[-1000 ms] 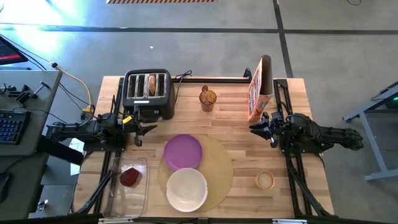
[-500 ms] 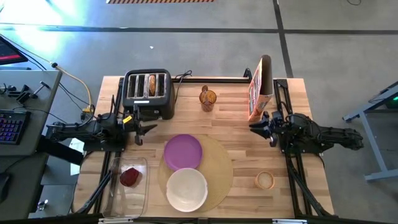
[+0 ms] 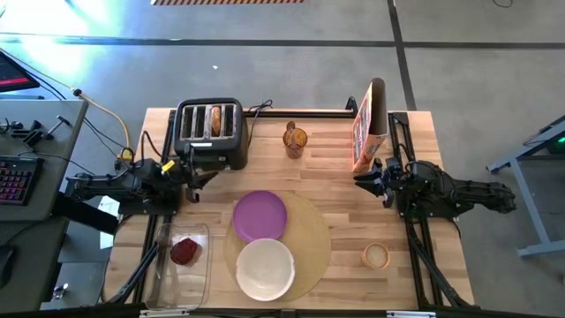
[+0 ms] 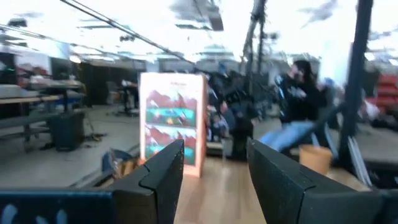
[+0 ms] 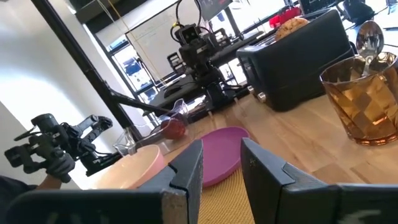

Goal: Arrange a breakfast setting
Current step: Put the bagel from the toaster onto the purple plate

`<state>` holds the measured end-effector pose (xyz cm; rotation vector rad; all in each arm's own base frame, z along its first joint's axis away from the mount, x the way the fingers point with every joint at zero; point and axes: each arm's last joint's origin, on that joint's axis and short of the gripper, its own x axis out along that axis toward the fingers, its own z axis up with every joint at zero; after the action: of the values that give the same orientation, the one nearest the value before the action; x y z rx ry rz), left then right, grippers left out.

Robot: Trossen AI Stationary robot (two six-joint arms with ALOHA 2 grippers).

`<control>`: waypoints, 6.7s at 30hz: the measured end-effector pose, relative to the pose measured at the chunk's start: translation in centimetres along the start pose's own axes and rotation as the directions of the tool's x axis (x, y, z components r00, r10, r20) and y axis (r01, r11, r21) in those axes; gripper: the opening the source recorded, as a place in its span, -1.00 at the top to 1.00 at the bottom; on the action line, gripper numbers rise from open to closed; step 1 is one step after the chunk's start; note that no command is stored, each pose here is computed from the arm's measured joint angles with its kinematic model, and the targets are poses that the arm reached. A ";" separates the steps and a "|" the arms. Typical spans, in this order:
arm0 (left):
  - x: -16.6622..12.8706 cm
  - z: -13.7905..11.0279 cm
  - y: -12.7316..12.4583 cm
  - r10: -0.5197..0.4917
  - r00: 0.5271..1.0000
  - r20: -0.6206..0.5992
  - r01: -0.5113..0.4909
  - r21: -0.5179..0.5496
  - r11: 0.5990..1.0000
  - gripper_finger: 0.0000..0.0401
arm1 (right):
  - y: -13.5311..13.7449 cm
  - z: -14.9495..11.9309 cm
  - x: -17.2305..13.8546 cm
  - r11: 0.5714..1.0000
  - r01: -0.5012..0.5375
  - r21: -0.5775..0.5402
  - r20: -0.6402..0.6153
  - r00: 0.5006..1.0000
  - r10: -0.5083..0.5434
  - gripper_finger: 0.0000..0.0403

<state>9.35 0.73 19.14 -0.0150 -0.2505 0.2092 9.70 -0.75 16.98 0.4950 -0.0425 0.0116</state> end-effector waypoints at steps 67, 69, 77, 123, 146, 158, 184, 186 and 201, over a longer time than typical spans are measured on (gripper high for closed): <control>13.0 8.4 9.6 0.795 0.291 -0.532 -0.747 0.393 0.536 0.16 | 1.5 2.9 -0.5 0.994 -0.102 0.032 0.246 0.965 0.092 0.55; 13.1 7.9 9.9 0.781 0.278 -0.560 -0.741 0.392 0.545 0.16 | 1.5 2.9 -0.5 0.994 -0.102 0.032 0.246 0.965 0.091 0.55; 13.1 6.4 10.8 0.773 0.192 -0.605 -0.751 0.417 0.512 0.16 | 1.5 2.9 -0.5 0.994 -0.103 0.032 0.246 0.965 0.092 0.55; 13.1 3.3 12.0 0.707 0.037 -0.706 -0.809 0.395 0.436 0.24 | 1.5 2.9 -0.5 0.994 -0.101 0.033 0.243 0.966 0.090 0.55; 13.3 3.5 12.0 0.710 0.069 -0.700 -0.832 0.352 0.428 0.68 | 1.4 2.8 -0.5 0.995 -0.092 0.027 0.232 0.969 0.084 0.55; 12.6 5.5 11.3 0.721 0.144 -0.678 -0.830 0.314 0.460 0.69 | 1.4 2.7 -0.4 0.996 -0.089 0.028 0.227 0.971 0.080 0.55; 10.1 10.4 9.4 0.757 0.309 -0.576 -0.805 0.265 0.530 0.69 | 1.4 2.8 -0.4 0.996 -0.081 0.031 0.233 0.970 0.071 0.55; 9.9 10.7 9.2 0.744 0.335 -0.578 -0.793 0.254 0.554 0.69 | 1.4 2.8 -0.4 0.996 -0.080 0.030 0.233 0.970 0.071 0.55; 10.7 12.4 7.1 0.458 0.680 -0.572 -0.433 0.191 0.881 0.69 | 1.4 2.8 -0.4 0.996 -0.080 0.031 0.233 0.970 0.071 0.55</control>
<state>14.97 9.74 33.48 -0.1040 0.4175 0.6898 9.12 -0.84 20.03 0.5325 -0.2907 0.0295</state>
